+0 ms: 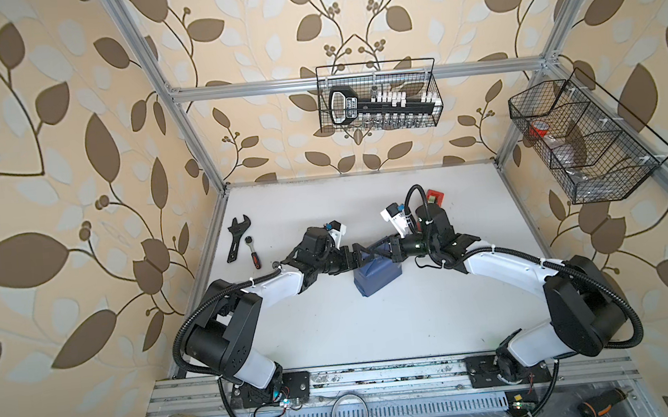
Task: Wrap the gift box in paper
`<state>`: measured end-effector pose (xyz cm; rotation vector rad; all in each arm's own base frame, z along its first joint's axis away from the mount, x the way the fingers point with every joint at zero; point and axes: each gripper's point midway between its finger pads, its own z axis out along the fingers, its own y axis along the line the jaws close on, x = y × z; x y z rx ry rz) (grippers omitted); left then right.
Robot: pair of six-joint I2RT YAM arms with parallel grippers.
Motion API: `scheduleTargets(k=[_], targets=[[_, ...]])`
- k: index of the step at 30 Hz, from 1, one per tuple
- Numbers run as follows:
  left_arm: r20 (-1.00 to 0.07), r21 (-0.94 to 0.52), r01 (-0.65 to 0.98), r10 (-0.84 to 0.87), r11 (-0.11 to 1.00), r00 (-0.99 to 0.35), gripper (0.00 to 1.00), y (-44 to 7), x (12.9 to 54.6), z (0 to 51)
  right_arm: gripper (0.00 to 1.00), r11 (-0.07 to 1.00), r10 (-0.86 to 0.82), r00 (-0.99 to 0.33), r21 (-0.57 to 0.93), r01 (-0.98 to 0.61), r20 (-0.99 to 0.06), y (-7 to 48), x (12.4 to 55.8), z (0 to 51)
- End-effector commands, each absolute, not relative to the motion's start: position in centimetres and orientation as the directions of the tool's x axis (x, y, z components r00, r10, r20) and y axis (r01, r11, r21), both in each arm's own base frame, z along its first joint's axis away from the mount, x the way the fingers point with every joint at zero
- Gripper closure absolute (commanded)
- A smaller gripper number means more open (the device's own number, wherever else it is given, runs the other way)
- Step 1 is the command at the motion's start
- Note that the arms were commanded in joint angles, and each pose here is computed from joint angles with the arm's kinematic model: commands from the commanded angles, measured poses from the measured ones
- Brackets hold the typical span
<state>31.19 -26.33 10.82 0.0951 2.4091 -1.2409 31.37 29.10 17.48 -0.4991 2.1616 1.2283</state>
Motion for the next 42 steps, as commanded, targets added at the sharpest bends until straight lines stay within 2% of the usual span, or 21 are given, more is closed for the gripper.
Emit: scheduleTargets(k=[1, 31, 42], targets=[[-0.27, -0.669, 0.143, -0.059, 0.73, -0.961, 0.07, -24.4, 28.1, 4.7, 1.0, 0.497, -0.018, -0.766, 0.659, -0.564, -0.642, 28.7, 31.0, 17.0], [-0.275, -0.668, 0.146, -0.059, 0.729, -0.96, 0.07, -24.4, 28.1, 4.9, 1.0, 0.547, -0.031, -0.806, 0.665, -0.508, -0.591, 27.7, 30.7, 13.5], [-0.276, -0.67, 0.148, -0.06, 0.728, -0.959, 0.07, -24.4, 28.1, 5.0, 1.0, 0.599, -0.121, -0.78, 0.582, -0.55, -0.614, 26.8, 30.3, 11.3]])
